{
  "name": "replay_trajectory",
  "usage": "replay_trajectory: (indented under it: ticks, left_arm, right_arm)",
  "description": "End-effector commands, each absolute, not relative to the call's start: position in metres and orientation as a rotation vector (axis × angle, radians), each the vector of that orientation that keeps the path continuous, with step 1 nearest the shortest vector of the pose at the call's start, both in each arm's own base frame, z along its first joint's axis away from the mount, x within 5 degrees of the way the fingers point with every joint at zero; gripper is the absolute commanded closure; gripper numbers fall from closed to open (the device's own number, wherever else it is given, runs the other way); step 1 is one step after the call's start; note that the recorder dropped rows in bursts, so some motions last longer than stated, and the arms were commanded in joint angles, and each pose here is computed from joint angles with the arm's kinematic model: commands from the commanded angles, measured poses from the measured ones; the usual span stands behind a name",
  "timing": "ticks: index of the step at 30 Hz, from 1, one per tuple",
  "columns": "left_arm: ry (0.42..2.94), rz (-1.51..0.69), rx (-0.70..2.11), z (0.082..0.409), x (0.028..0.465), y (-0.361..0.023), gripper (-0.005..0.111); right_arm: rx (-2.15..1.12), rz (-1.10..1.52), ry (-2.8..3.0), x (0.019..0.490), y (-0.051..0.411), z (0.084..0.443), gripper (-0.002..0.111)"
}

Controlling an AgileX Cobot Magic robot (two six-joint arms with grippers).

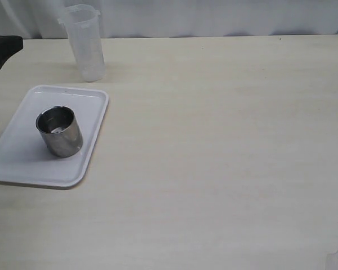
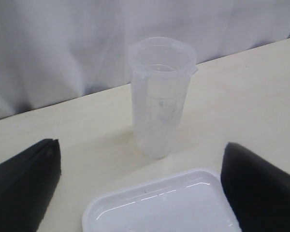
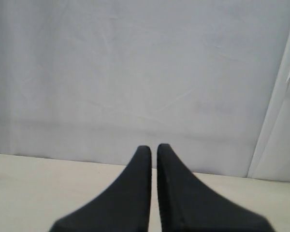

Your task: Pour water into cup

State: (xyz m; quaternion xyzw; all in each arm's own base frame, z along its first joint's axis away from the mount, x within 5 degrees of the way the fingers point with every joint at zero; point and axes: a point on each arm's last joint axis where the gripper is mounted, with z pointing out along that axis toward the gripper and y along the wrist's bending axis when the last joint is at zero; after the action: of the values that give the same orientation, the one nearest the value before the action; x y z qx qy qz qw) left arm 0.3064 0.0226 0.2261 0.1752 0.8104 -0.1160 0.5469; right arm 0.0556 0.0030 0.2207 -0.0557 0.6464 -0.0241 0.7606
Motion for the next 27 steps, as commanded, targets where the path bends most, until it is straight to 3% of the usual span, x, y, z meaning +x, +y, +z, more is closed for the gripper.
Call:
replay_trajectory:
  ticks: [1,27]
  left_arm:
    - [1.914,-0.289,0.408,0.227,0.305,0.022,0.023]
    - [1.914,-0.289,0.408,0.227,0.305,0.022,0.023]
  right_arm:
    - [-0.146,-0.094,1.412,0.055,0.003,0.219,0.104]
    - [0.038,0.003,1.807,0.054,-0.001,0.184,0.104]
